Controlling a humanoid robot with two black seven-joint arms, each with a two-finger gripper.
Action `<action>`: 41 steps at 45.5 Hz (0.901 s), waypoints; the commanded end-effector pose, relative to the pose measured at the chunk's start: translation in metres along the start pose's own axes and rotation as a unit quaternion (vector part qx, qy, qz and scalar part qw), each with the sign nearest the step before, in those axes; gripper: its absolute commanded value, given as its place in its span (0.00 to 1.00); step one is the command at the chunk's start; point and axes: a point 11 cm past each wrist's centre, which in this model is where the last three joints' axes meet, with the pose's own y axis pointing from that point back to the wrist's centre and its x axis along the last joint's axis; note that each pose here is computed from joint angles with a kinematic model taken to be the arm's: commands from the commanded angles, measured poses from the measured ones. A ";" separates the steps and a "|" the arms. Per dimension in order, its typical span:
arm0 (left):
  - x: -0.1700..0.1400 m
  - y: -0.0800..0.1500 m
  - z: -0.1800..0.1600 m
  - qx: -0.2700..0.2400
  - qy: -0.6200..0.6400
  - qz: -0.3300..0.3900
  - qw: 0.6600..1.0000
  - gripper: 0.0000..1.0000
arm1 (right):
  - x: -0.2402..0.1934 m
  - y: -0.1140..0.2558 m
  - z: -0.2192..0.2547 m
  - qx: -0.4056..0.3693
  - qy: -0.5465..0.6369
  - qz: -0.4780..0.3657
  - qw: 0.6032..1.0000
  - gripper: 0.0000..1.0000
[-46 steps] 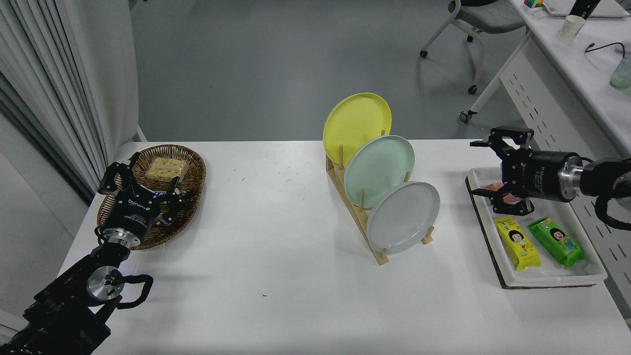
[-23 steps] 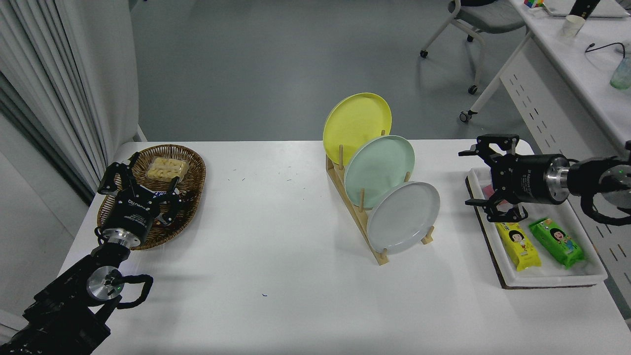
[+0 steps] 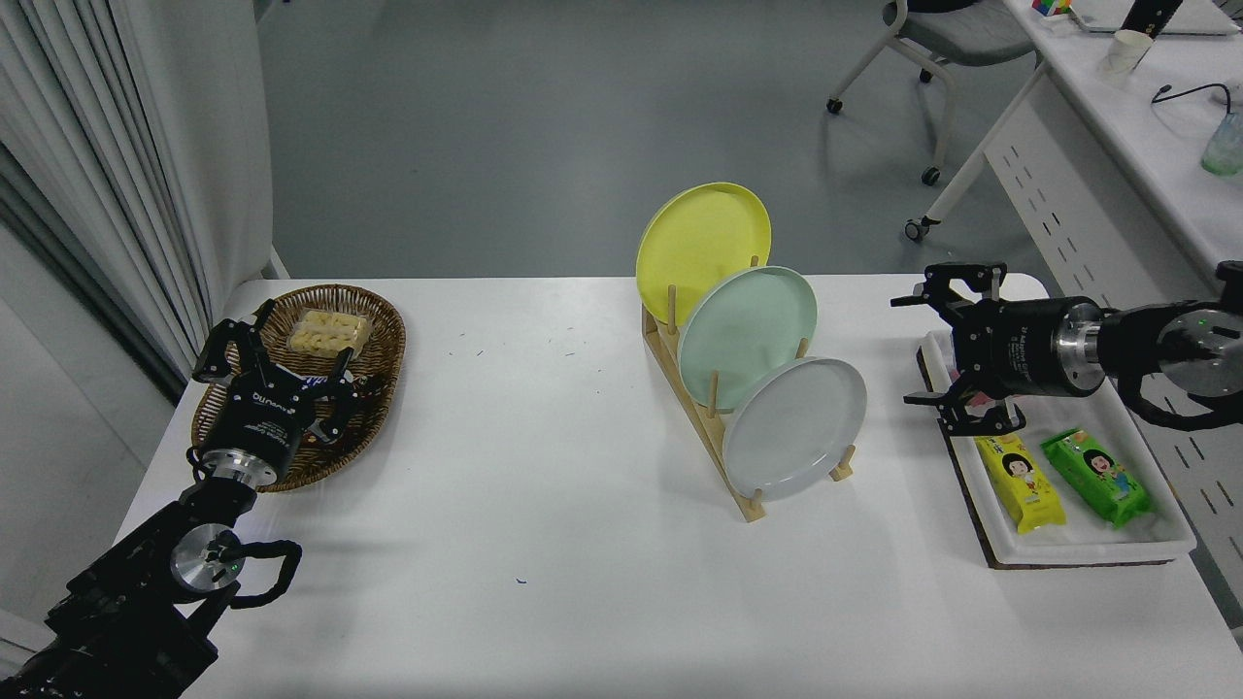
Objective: Place the plate on the table
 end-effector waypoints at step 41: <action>0.000 0.000 0.000 0.000 0.000 0.000 1.000 0.98 | -0.031 -0.027 -0.004 0.035 0.089 0.011 0.995 1.00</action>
